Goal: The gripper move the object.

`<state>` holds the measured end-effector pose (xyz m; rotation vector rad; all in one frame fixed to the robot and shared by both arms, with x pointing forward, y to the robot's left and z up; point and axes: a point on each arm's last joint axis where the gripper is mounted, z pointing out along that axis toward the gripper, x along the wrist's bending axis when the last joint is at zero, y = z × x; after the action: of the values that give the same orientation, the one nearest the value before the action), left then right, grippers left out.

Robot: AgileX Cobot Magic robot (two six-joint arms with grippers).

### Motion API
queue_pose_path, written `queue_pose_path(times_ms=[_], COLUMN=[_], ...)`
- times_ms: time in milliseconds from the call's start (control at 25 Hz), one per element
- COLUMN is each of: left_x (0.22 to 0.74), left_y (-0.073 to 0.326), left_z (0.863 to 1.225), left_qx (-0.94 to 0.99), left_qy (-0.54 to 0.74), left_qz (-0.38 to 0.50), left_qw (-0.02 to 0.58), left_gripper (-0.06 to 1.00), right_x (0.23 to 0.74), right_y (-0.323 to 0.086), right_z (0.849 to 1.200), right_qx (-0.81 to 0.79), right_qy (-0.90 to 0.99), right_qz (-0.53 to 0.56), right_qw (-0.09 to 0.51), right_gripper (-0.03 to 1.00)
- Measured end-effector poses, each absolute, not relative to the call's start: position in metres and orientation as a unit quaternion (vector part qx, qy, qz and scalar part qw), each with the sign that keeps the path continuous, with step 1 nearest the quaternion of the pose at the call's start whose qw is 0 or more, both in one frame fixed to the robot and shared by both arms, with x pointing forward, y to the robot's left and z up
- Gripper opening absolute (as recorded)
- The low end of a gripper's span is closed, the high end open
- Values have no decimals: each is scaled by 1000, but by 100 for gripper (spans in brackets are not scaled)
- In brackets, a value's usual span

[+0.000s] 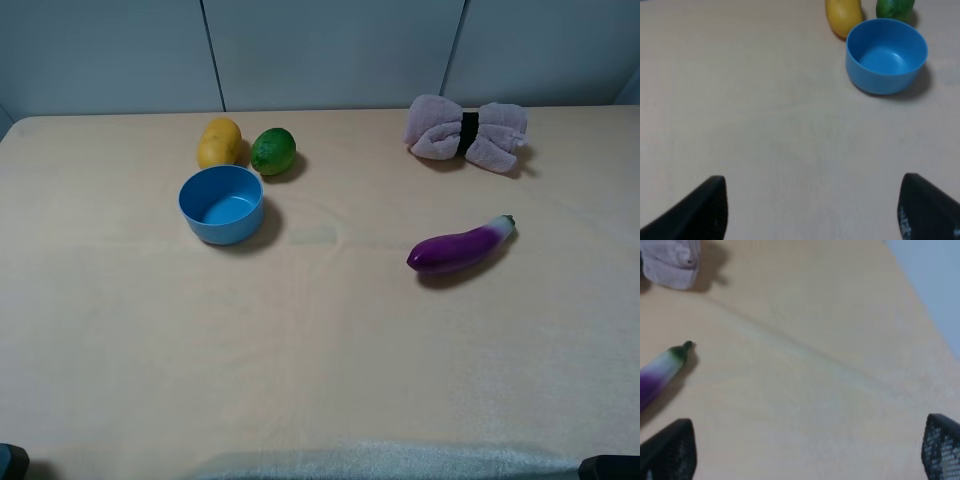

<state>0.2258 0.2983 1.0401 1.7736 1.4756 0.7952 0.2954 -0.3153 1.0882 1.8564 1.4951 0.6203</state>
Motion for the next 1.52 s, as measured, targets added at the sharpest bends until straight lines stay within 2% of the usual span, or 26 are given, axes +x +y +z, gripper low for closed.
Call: queue_pose_path(times_ms=[400, 840, 1520], left_x=[226, 226, 226], left_y=[298, 298, 298], left_z=[1040, 1040, 1040], left_qx=[683, 683, 683], left_qy=[568, 568, 568], left_qz=[306, 306, 306], left_qw=[343, 343, 343], left_gripper=[76, 76, 76], right_x=[269, 236, 235], right_y=[-307, -300, -300], right_z=[1053, 1055, 1055], right_qx=[675, 589, 588], right_qy=[591, 605, 604], right_qz=[263, 335, 337], right_qw=[355, 417, 419], right_gripper=[68, 68, 68])
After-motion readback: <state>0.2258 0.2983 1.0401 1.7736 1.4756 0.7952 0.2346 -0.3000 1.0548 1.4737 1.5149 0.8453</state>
